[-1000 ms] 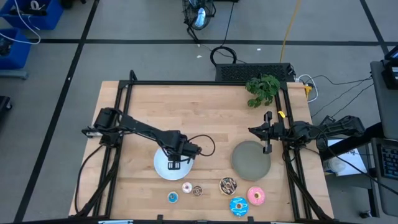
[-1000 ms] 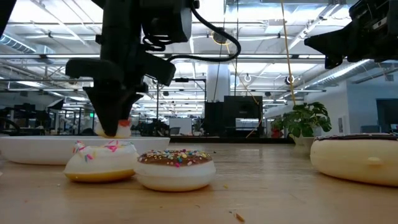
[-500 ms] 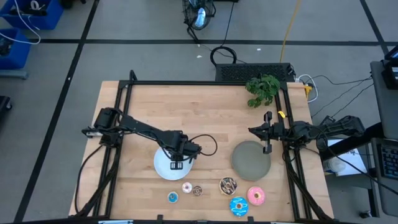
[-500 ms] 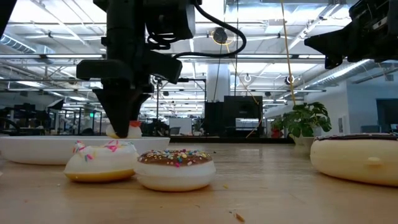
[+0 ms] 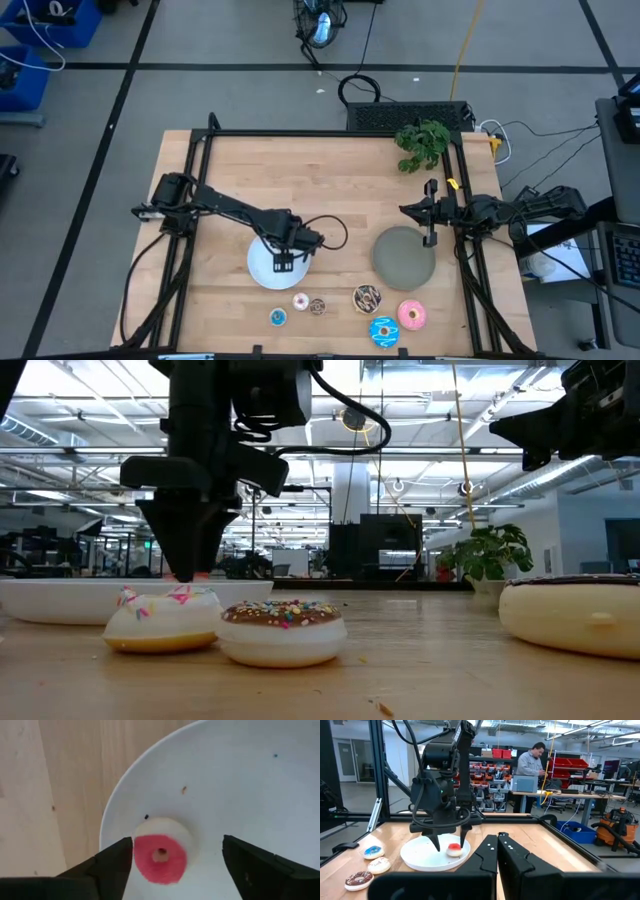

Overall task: Pick & Place donuts
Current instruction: Put the small blue donut on the white plate

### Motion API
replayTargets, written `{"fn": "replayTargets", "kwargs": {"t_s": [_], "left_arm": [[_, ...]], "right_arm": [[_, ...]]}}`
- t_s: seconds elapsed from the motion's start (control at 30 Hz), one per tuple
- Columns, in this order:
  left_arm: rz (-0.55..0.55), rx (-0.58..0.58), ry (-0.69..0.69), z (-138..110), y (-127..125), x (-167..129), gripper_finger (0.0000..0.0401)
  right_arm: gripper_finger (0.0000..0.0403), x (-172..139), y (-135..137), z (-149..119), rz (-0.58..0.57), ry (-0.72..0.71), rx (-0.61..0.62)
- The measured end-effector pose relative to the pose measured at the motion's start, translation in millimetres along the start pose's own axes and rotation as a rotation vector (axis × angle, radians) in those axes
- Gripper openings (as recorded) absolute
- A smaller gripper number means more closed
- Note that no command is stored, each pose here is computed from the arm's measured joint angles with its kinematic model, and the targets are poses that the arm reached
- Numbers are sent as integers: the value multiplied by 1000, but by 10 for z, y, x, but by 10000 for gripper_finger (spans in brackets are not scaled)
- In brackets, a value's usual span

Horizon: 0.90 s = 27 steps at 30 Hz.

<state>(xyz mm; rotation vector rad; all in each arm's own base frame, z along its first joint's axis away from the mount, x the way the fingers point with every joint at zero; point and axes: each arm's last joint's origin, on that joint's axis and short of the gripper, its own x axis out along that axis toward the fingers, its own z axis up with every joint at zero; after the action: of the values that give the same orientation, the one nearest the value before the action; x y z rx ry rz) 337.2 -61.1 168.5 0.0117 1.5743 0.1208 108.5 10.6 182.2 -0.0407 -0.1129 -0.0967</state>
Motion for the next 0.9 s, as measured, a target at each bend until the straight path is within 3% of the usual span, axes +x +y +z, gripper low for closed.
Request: {"fn": "replayTargets", "kwargs": {"t_s": [0.23,0.5,0.67,0.9], "left_arm": [[21,7,19,-9,35,-13,337],[42,-49,134,-39,38,-356,334],[15,21,50,9,-201,-623,294],[-9,81,-54,-30,-574,-926,187]], "right_arm": [[0,0,0,0,0,0,-1],[0,1,0,-1,0,1,0],[0,1,0,-1,0,1,1],[0,0,0,-1,0,1,1]]}}
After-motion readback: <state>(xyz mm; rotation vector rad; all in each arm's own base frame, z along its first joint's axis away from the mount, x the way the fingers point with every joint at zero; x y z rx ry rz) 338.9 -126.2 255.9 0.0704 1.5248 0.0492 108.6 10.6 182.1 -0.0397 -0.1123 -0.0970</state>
